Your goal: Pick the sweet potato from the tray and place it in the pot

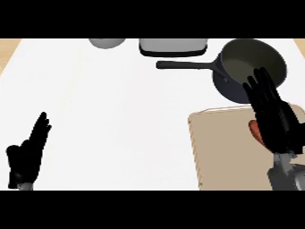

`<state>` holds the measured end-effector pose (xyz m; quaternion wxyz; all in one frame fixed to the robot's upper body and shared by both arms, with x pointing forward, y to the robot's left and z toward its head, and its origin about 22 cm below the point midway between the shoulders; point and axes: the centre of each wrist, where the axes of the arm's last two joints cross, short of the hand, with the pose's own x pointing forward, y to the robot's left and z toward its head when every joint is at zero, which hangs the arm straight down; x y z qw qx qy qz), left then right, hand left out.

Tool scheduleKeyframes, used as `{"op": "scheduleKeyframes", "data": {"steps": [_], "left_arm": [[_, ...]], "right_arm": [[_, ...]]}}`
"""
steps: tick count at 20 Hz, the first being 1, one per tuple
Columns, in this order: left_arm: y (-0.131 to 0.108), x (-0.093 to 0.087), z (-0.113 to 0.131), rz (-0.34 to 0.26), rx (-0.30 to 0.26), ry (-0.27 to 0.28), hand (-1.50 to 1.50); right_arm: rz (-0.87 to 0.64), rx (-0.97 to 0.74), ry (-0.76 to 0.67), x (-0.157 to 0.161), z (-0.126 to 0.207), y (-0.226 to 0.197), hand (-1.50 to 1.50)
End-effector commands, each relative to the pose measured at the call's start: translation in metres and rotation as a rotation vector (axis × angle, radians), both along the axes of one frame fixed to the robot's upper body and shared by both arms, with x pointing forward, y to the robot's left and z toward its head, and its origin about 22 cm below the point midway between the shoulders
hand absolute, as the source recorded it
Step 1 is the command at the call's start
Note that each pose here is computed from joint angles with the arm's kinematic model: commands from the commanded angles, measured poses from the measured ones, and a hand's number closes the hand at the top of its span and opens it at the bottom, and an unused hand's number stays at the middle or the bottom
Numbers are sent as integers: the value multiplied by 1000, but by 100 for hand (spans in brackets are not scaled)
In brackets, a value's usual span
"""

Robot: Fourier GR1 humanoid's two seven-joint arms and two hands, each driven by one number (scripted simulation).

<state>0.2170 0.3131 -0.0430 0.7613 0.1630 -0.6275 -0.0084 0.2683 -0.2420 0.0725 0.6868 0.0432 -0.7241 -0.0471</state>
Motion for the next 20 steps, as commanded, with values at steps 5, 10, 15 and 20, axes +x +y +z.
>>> {"op": "scheduleKeyframes", "data": {"steps": [5, 10, 15, 20], "left_arm": [[-49, 40, 42, -170, -120, -145, 0], [-73, 47, 57, -213, -230, -129, 0], [-77, 49, 70, -222, -267, -115, 0], [-85, 53, 81, -248, -257, -113, 0]], "right_arm": [[870, -19, 57, -7, -6, 55, -150], [913, -336, -341, 8, 43, -12, -150], [1031, -334, -565, 21, 80, -74, -150], [1032, -642, -587, 29, 143, -126, -150]]}}
